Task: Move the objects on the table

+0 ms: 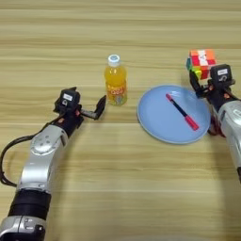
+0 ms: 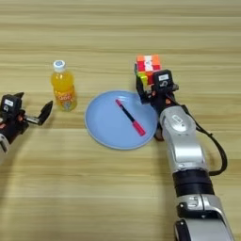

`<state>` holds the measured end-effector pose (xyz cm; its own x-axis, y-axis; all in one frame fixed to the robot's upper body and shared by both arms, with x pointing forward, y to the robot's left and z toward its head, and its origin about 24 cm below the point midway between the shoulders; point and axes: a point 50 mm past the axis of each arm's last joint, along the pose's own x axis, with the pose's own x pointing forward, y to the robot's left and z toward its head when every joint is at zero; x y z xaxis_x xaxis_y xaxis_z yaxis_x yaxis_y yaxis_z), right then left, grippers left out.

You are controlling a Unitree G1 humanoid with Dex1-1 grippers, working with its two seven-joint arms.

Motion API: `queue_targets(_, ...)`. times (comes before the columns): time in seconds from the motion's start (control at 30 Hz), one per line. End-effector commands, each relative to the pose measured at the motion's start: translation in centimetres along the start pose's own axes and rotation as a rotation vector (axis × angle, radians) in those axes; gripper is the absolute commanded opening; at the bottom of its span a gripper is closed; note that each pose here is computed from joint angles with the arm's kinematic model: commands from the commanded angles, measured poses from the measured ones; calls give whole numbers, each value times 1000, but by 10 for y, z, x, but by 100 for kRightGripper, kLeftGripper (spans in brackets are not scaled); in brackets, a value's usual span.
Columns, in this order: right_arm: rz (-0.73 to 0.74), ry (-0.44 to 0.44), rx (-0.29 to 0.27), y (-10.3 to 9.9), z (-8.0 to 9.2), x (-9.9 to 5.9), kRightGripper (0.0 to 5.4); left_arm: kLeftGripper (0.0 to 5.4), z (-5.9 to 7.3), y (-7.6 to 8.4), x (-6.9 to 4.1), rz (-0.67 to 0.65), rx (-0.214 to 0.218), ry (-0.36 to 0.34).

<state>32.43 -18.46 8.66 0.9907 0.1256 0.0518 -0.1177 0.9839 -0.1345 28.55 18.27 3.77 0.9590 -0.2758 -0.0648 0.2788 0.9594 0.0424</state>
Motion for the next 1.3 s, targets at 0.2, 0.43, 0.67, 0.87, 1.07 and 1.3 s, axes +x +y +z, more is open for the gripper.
queue_targets(0.2, -157, 9, -62, -33, -3, -8, 334, 540, 8, 18, 5, 150, 51, -46)
queue_targets(0.43, -237, 57, -51, -49, -15, -13, 334, 540, 10, 23, 14, 244, -12, -134)
queue_targets(0.67, -243, 90, -56, -53, -24, -17, 334, 540, 7, 25, 18, 284, -13, -183)
queue_targets(0.87, -249, 144, -60, -58, -35, -21, 334, 540, 5, 25, 20, 300, -11, -193)
queue_targets(1.07, -238, 185, -22, -59, -44, -22, 334, 540, 4, 24, 20, 306, -13, -202)
queue_targets(1.3, -207, 250, 45, -58, -58, -22, 334, 540, 6, 25, 20, 319, -8, -216)
